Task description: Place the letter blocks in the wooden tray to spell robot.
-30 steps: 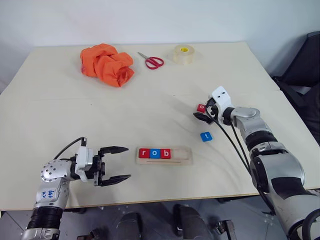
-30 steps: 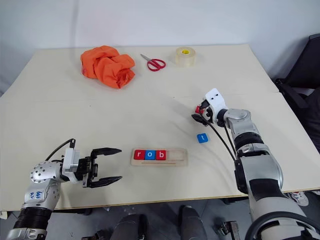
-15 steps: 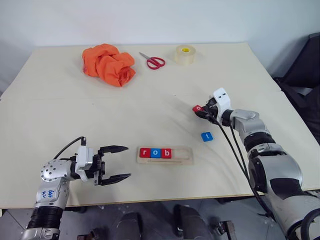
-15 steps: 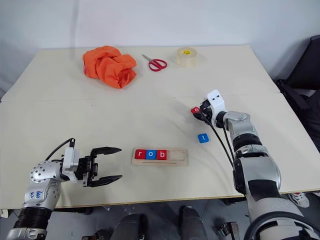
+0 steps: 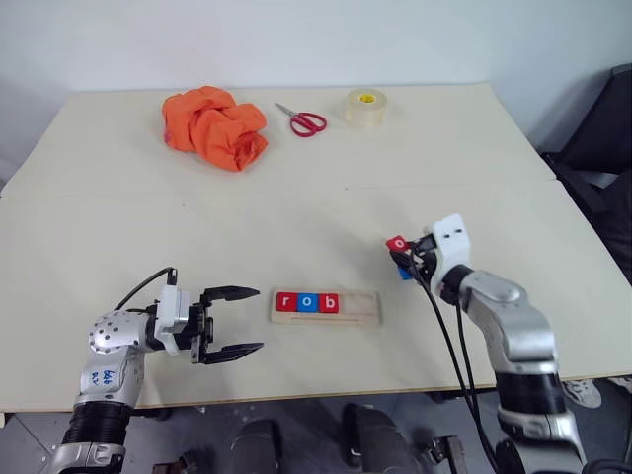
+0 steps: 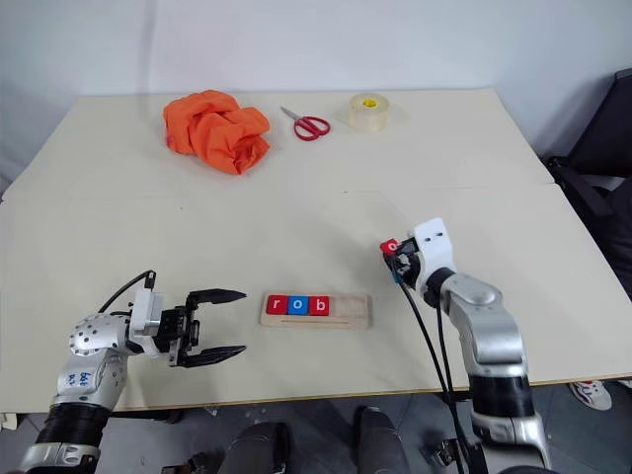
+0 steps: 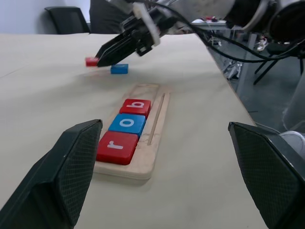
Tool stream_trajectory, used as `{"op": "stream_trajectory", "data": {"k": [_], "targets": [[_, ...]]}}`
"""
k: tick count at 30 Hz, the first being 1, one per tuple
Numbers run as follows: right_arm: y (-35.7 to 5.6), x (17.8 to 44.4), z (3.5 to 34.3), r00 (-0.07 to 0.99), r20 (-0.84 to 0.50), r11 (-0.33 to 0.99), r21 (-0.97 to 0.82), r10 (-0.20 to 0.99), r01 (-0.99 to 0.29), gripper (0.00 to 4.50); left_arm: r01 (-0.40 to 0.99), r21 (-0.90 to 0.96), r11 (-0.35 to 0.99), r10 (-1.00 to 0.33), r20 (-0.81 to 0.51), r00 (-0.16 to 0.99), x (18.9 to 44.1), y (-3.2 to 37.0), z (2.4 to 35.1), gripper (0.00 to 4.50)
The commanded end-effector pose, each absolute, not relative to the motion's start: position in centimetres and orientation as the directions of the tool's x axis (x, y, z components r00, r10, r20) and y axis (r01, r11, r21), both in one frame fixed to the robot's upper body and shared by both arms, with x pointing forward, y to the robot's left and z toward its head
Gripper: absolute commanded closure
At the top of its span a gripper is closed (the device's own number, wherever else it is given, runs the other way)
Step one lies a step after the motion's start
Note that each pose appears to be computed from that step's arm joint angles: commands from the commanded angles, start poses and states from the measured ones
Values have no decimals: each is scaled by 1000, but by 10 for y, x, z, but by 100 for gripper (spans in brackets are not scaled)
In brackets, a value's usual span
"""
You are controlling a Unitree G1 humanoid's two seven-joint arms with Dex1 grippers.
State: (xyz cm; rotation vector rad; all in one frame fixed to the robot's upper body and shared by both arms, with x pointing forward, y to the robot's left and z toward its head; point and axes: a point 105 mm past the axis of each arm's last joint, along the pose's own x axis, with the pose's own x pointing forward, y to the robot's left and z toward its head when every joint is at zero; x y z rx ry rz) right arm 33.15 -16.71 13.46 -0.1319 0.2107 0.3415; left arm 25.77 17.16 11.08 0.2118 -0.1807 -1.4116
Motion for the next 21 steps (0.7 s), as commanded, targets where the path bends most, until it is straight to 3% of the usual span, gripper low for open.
{"op": "stream_trajectory", "data": {"k": [1, 10, 21], "targets": [[-169, 305, 154, 950, -198, 958, -106, 242, -266, 305, 957, 263, 124, -992, 4, 127, 259, 174, 115, 0], [-157, 248, 135, 925, -337, 978, -49, 176, -204, 305, 967, 246, 72, -997, -2, 74, 259, 171, 114, 0], [-162, 242, 111, 901, -418, 993, 17, 116, -119, 305, 968, 244, 54, -998, -4, 56, 261, 168, 114, 0]]}}
